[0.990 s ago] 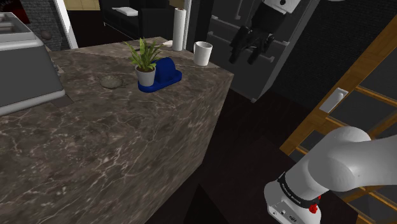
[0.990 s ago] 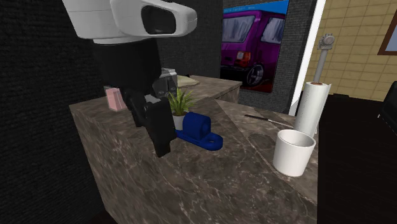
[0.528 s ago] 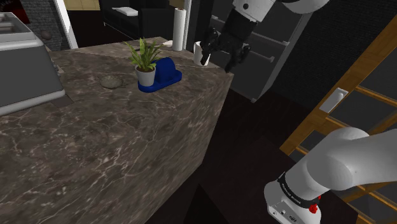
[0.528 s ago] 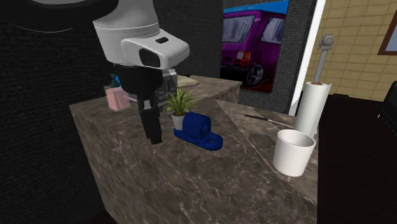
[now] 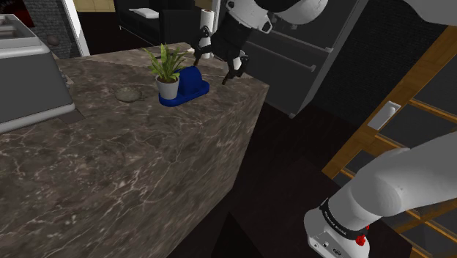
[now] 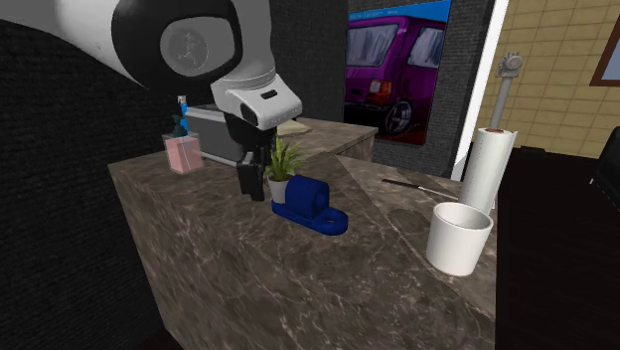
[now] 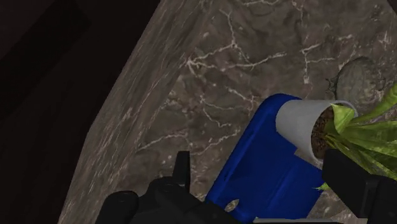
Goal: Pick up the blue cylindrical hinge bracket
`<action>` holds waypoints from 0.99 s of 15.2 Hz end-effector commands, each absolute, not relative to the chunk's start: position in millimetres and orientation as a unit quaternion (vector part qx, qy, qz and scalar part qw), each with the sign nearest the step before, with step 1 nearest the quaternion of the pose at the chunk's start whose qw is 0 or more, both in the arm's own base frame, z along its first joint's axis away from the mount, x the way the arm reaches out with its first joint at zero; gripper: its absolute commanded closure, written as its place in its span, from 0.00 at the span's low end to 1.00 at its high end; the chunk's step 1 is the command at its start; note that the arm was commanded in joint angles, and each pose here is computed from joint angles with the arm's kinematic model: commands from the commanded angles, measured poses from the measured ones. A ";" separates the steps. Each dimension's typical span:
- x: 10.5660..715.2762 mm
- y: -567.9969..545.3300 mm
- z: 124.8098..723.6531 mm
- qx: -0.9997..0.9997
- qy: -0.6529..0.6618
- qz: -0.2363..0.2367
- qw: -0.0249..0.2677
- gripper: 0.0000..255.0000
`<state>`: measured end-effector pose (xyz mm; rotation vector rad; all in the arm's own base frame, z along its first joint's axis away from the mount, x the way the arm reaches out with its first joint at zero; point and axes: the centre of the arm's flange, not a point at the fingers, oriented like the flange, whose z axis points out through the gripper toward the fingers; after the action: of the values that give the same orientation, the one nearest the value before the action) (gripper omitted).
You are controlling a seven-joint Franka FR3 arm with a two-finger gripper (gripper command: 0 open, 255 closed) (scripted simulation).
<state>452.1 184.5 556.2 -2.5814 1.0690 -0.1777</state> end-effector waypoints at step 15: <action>539.5 219.8 498.0 -0.807 0.543 -0.051 0.225 0.00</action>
<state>538.6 220.4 505.2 -2.2275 1.4983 -0.1403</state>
